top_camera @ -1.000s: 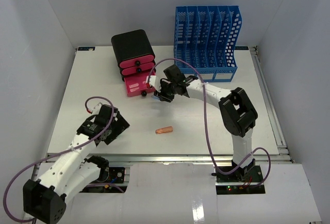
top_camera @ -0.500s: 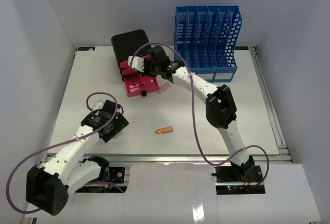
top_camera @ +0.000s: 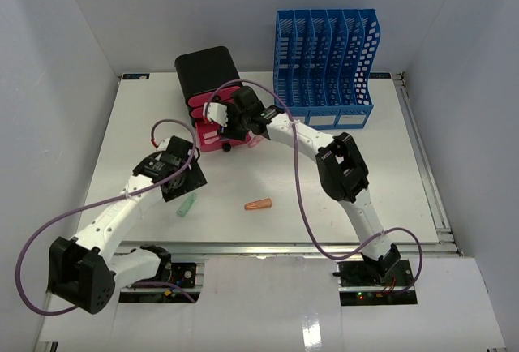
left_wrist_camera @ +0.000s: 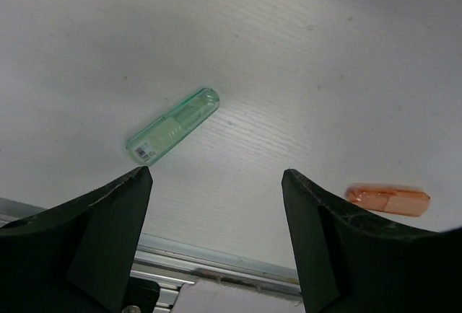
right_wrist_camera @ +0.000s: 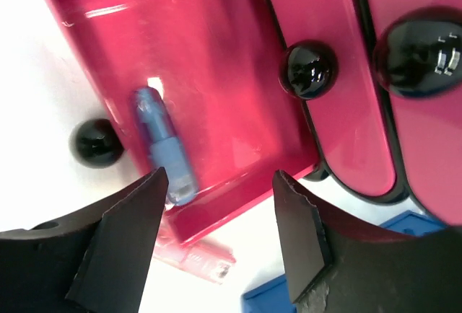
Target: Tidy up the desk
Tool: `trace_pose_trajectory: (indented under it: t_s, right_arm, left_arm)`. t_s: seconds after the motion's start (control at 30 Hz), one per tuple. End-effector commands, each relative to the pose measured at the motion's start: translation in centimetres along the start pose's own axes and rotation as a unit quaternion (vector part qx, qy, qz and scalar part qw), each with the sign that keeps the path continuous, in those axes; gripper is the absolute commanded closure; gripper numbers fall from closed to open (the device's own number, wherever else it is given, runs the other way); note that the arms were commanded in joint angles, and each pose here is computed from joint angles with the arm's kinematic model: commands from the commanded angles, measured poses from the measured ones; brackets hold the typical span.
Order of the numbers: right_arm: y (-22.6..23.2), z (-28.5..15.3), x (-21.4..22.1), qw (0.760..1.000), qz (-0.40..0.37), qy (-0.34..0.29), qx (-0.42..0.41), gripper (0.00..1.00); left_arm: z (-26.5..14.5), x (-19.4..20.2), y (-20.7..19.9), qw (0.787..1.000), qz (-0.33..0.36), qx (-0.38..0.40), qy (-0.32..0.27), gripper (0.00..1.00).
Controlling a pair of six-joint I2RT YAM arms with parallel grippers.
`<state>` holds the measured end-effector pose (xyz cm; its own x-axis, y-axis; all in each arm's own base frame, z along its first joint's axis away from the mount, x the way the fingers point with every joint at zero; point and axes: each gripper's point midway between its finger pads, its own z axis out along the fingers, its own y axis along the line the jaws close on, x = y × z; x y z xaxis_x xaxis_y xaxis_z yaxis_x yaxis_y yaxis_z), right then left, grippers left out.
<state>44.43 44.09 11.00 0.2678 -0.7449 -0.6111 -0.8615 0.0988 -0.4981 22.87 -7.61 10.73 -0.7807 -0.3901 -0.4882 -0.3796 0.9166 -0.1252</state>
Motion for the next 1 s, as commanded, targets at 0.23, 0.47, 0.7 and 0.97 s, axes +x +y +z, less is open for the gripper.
trace_pose_trajectory:
  t_s: [0.23,0.47,0.7,0.97]
  right_arm:
    - [4.8,-16.7,-6.2,0.969,0.052,-0.177,-0.162,0.33]
    - [10.7,-23.8,-5.4,0.951,0.065,-0.225,-0.204,0.3]
    - [11.3,-27.8,-3.9,0.943,0.083,-0.262,-0.186,0.3]
    - [10.7,-30.0,-1.4,0.935,0.121,-0.289,-0.168,0.3]
  left_arm:
    - [1.1,1.1,0.2,0.979,0.155,-0.052,0.122,0.22]
    - [3.1,2.1,0.6,0.963,0.201,-0.065,0.169,0.19]
    - [5.6,2.2,0.8,0.95,0.214,-0.091,0.21,0.21]
    - [8.0,2.3,1.6,0.949,0.211,-0.067,0.226,0.24]
